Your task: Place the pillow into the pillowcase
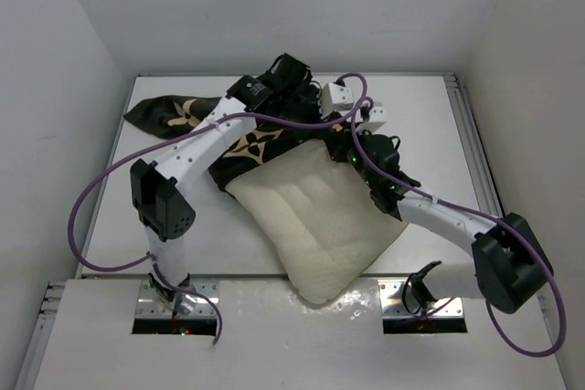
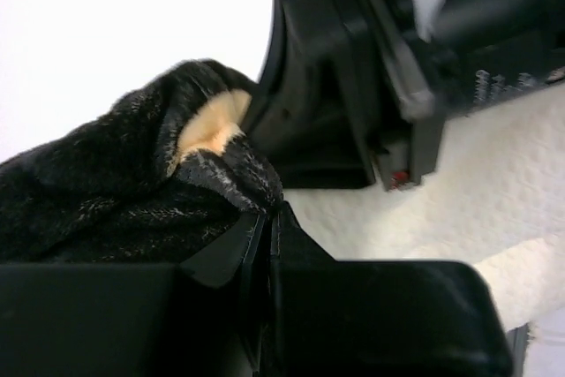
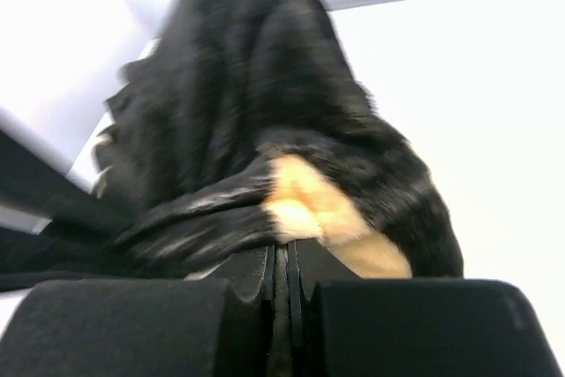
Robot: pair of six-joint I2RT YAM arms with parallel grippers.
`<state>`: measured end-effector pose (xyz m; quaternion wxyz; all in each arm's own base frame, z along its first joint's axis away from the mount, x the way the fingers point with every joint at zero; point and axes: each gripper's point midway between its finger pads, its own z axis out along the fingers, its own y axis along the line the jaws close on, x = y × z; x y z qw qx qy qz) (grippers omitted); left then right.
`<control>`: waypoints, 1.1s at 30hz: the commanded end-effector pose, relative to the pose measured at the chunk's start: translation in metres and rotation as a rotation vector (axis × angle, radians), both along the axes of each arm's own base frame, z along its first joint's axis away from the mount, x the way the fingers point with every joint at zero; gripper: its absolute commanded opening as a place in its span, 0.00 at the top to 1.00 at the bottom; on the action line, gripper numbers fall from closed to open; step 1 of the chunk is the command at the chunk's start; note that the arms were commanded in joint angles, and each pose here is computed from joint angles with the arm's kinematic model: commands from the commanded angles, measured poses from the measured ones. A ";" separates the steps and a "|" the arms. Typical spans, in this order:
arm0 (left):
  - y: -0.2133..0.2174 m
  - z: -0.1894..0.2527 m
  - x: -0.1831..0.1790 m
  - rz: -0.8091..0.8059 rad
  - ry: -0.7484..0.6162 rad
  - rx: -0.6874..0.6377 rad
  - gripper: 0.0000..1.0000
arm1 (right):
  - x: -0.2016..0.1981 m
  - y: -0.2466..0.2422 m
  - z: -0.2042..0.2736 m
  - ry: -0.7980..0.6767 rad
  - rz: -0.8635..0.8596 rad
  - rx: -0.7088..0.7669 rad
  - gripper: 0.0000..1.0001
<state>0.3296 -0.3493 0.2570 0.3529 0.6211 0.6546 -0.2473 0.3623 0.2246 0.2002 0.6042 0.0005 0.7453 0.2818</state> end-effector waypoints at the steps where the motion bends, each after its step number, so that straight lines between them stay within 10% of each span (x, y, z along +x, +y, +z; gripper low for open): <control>1: -0.024 0.027 -0.053 -0.149 0.077 -0.130 1.00 | 0.019 -0.018 0.036 -0.083 -0.158 0.150 1.00; 2: -0.026 0.026 -0.042 -0.096 0.066 -0.140 1.00 | 0.019 -0.013 0.031 -0.071 -0.129 0.125 0.99; 5: -0.006 0.004 0.007 0.177 0.047 -0.095 1.00 | 0.013 -0.007 -0.013 0.111 0.052 -0.089 0.20; 11: 0.026 -0.005 0.048 0.376 0.114 -0.129 1.00 | -0.037 -0.056 -0.052 0.340 0.244 -0.204 0.01; 26: 0.026 -0.023 0.043 0.371 0.058 -0.048 1.00 | -0.092 -0.082 -0.172 0.637 0.340 -0.202 0.01; 30: 0.027 -0.027 0.042 0.368 0.056 -0.039 1.00 | -0.104 -0.054 -0.174 0.640 0.424 -0.134 0.26; 33: 0.025 -0.030 0.040 0.357 0.062 -0.033 1.00 | -0.094 -0.034 -0.149 0.531 0.411 -0.106 0.70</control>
